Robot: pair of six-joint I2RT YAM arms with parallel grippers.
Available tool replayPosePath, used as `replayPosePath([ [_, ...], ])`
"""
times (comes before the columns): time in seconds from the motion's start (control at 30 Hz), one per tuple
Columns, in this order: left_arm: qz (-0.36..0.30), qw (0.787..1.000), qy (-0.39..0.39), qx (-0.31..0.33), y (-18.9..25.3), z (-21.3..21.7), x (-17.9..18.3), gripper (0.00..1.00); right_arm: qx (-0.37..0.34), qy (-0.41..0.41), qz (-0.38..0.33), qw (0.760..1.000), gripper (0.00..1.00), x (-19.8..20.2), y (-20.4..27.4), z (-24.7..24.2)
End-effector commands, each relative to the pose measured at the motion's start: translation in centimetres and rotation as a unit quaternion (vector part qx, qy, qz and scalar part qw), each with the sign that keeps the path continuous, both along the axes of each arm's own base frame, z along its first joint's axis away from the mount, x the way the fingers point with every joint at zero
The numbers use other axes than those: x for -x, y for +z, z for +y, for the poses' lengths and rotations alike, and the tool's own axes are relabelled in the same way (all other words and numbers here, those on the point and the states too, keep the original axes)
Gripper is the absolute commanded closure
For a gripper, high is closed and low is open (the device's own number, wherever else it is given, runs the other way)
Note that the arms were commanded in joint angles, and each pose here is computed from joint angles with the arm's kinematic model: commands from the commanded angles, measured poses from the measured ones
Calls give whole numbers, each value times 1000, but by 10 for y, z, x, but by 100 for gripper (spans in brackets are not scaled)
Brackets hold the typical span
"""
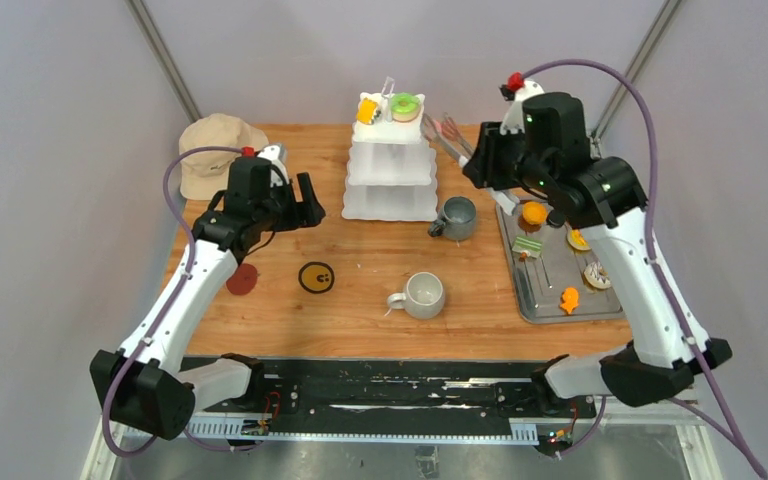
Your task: Serve the afternoon tea
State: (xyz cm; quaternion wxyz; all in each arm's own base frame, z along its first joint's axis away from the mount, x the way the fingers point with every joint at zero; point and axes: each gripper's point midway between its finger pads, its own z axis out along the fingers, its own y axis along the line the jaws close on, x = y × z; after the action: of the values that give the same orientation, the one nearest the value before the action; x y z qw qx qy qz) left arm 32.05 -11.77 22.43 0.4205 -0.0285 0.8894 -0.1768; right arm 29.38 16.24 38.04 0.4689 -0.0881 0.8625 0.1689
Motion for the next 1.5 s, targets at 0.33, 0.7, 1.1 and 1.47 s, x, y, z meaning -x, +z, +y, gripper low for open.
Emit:
replayPosePath([
  [0.33,-13,1000,13,-17,11,10,10,20,-23,62,-64,996,73,-61,24,81],
  [0.7,-14,1000,13,-19,15,10,9,20,-17,68,-43,997,66,-70,5,91],
  [1.1,-12,1000,12,-18,13,10,10,20,-11,66,-28,997,55,-71,-9,91],
  [1.47,-13,1000,11,-13,13,8,7,20,-27,56,-63,996,63,-45,23,70],
])
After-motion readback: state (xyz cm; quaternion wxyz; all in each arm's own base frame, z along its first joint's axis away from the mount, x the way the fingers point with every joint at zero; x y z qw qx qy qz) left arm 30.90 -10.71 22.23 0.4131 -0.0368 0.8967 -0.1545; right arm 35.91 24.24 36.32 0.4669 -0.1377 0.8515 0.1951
